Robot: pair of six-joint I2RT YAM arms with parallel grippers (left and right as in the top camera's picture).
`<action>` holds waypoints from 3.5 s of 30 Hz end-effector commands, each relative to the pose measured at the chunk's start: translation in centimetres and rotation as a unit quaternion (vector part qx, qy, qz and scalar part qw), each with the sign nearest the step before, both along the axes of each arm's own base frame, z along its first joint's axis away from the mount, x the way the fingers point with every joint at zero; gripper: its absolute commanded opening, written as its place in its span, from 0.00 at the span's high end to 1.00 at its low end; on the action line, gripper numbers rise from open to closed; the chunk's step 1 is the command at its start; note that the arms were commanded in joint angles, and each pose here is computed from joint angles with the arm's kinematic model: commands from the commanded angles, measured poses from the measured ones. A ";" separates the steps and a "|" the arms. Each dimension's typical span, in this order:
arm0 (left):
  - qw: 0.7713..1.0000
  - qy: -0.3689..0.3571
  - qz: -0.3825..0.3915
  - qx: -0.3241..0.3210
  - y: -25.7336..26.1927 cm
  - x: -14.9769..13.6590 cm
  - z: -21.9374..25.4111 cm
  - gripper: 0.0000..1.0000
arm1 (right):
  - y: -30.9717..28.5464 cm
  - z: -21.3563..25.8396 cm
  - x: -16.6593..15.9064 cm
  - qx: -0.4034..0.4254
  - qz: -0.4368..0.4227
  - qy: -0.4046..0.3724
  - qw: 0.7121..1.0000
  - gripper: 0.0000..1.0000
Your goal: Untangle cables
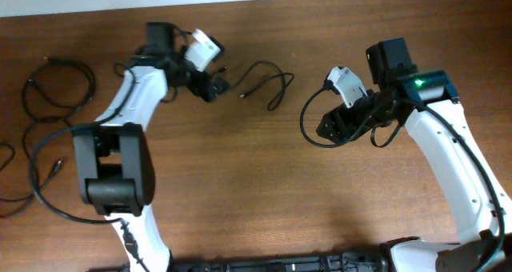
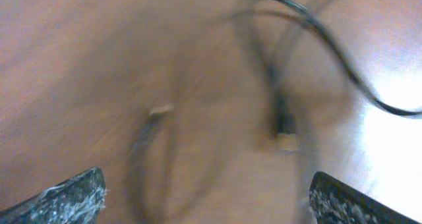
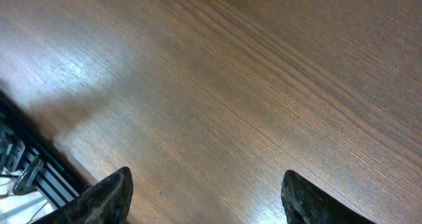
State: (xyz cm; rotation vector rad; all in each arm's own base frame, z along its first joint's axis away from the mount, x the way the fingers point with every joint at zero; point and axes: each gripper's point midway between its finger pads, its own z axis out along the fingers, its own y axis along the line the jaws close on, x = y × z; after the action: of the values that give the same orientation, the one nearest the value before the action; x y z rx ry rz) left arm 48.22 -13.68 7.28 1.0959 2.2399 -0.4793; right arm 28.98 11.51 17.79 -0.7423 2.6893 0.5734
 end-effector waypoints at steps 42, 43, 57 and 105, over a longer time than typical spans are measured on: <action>0.921 -0.241 0.294 0.082 11.1 7.7 23.5 1.00 | 0.1 0.1 0.2 0.005 -0.002 -0.003 1.000 0.29; 0.913 -0.235 0.325 0.068 12.9 7.8 23.7 1.00 | 0.1 0.1 0.2 0.005 -0.002 -0.003 1.000 0.29; 0.785 -0.196 0.587 0.011 35.8 3.5 24.0 1.00 | 0.1 0.1 0.3 0.006 -0.002 -0.003 1.000 0.29; 0.889 0.078 0.449 0.030 22.2 -1.7 13.7 0.01 | -5.8 6.1 6.0 -0.114 -0.195 -0.109 0.968 0.29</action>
State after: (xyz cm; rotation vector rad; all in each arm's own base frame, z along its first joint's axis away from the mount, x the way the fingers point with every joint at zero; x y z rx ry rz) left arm 46.21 13.79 21.11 -0.2094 2.5594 -0.0225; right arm 33.41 8.77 22.51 -0.5239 2.6169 0.2851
